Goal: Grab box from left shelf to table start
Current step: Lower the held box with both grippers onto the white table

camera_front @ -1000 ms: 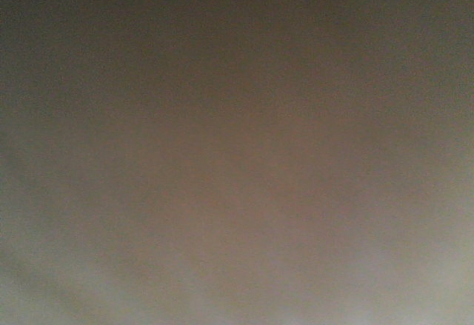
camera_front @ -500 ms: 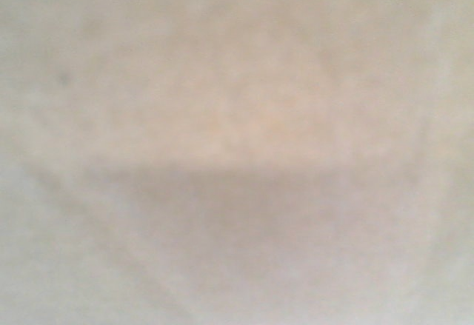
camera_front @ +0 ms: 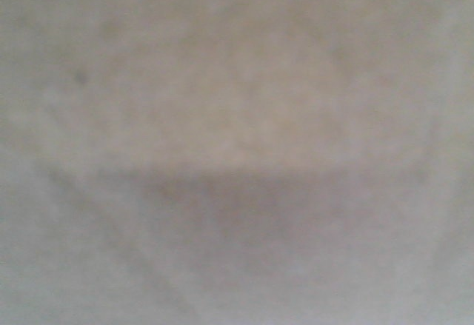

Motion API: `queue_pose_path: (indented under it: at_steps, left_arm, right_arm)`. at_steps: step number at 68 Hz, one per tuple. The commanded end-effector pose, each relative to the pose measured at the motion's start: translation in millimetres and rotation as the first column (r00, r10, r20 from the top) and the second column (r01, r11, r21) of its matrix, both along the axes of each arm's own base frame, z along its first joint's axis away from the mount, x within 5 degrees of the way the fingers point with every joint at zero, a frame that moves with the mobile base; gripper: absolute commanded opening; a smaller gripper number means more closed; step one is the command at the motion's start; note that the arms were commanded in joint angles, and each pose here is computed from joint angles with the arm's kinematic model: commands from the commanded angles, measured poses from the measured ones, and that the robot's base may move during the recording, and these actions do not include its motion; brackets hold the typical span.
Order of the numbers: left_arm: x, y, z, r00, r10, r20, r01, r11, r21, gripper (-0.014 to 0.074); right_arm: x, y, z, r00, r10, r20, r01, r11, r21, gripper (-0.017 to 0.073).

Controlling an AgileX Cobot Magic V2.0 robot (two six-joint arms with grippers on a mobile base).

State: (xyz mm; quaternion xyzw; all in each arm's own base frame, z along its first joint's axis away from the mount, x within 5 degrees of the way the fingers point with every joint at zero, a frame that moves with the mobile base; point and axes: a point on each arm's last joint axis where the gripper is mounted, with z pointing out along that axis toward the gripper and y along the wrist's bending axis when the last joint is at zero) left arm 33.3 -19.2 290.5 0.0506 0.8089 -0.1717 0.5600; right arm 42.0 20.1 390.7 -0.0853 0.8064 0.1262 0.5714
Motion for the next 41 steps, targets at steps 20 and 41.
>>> queue_pose_path:
  at_steps: [20, 41]
  left_arm:
    - [9.6, 9.7, 103.9, 0.997, 0.082, -0.002, -0.081, 0.986, 0.146, -0.0092]
    - [96.3, -1.5, 133.5, 0.96, 0.183, -0.213, -0.119, 0.952, 0.283, -0.0092]
  right_arm:
    - [40.8, 13.5, 43.4, 0.997, 0.047, -0.059, -0.044, 0.997, 0.057, 0.0062]
    - [131.1, 30.3, 26.7, 0.958, 0.04, -0.283, -0.035, 0.999, 0.023, 0.0062]
